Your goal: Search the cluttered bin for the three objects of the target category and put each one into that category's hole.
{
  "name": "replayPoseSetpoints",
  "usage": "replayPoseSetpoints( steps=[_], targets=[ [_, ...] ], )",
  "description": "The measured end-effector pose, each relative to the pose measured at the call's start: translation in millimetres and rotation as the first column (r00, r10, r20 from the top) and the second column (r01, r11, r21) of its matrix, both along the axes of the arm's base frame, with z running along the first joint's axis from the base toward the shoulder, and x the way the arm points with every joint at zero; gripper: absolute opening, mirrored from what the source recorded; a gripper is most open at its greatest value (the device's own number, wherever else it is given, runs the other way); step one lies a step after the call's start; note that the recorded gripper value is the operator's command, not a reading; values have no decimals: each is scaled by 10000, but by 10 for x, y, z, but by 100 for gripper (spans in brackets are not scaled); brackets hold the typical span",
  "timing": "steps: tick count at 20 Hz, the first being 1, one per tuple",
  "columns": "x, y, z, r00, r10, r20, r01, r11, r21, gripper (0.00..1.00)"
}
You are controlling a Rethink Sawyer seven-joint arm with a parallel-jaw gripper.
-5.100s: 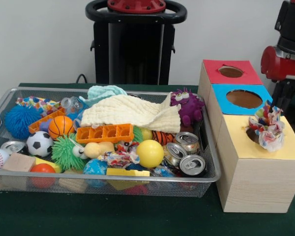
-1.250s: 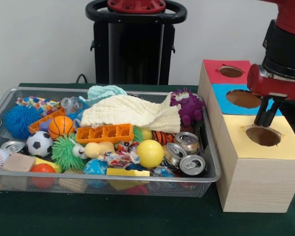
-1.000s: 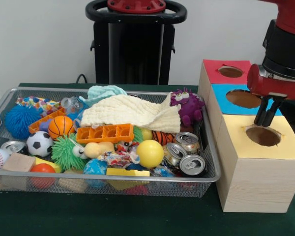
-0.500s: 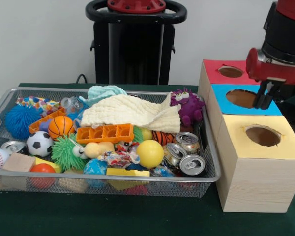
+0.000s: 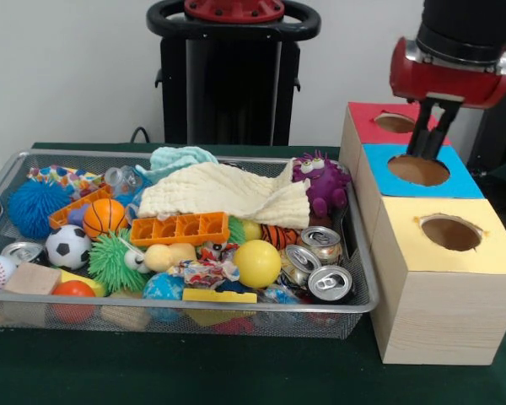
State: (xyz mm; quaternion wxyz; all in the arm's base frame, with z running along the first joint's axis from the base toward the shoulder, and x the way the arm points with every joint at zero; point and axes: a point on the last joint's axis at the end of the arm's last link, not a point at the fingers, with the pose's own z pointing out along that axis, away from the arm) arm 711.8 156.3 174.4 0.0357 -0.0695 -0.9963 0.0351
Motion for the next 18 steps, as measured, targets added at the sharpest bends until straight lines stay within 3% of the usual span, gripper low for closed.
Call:
replayPoseSetpoints(
  steps=[5,11,18],
  targets=[
    [106,-449,123,9984,-503,248,505,9987,-86,0],
    [135,-961,88,9954,-931,229,938,9950,-346,0],
    [158,-1241,19,9940,-990,456,1017,9928,-625,0]
  ],
)
